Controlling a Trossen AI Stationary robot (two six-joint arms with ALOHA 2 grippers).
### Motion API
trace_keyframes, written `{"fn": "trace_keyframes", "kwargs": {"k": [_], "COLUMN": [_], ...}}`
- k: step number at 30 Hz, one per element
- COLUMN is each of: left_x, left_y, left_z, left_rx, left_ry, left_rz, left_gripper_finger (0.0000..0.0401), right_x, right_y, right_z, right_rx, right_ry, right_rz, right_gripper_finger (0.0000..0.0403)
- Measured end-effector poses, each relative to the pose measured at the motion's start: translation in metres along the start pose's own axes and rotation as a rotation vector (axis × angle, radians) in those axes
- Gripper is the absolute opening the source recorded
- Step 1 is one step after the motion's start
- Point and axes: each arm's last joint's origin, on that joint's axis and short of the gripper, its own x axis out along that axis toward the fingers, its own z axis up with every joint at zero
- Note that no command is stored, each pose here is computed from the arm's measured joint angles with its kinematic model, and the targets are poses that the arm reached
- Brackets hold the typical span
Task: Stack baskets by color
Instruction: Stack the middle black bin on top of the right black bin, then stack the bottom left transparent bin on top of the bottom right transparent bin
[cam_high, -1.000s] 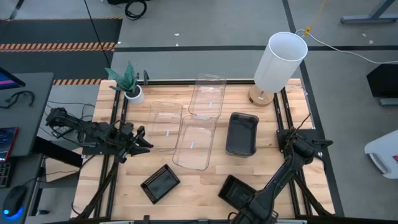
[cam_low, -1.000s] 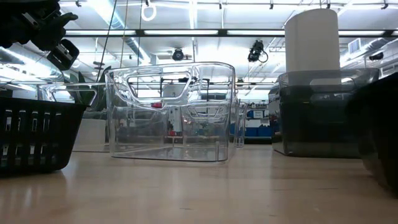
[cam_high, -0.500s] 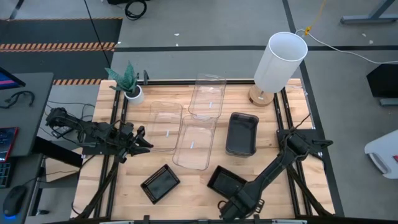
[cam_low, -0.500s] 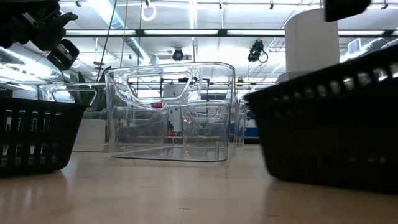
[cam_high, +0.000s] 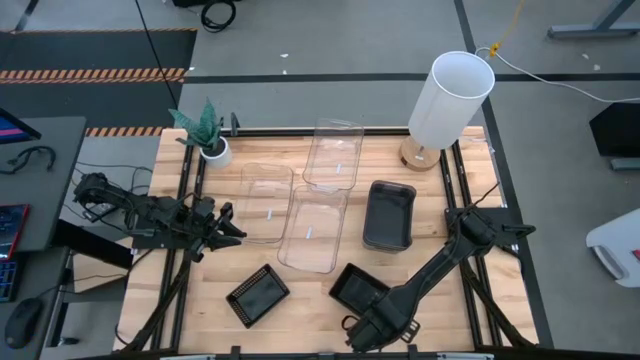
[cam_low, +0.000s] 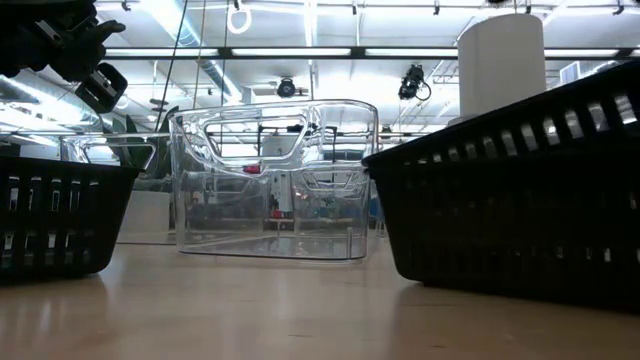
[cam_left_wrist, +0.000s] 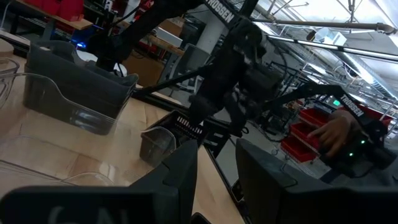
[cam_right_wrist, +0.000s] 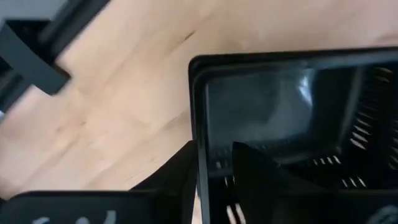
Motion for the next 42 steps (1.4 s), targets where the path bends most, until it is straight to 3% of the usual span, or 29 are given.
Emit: {"fn": "trace_keyframes", "kwargs": {"k": [4,10,26,32,39,42], "left_x": [0.0,0.0,0.0,0.0,0.0,0.0], "left_y": [0.0,0.0,0.0,0.0,0.0,0.0], "left_z": [0.0,0.0,0.0,0.0,0.0,0.0], "left_rx": [0.0,0.0,0.0,0.0,0.0,0.0], "left_ry": [0.0,0.0,0.0,0.0,0.0,0.0], "left_rz": [0.0,0.0,0.0,0.0,0.0,0.0], "left_gripper_finger": [0.0117,0.0117,0.0117,0.0117,0.0117,0.0117], "right_x": [-0.022,-0.034,0.034,0.008,-0.021,-0.036], "right_y": [-0.002,-0.003,-0.005,-0.014,-0.032,-0.04], "right_z": [0.002,0.003,0.001,-0.007,-0.004,-0.011], "right_rx": [0.098,0.125,0.076,0.083,0.312,0.357], "right_ry": [-0.044,-0.076,-0.025,0.061,-0.042,-0.094], "right_rz": [-0.005,-0.038,-0.075,-0.127,-0.131,-0.127], "right_gripper_finger": [0.0112,0.011,0.011,0.011,0.0109,0.0106]}}
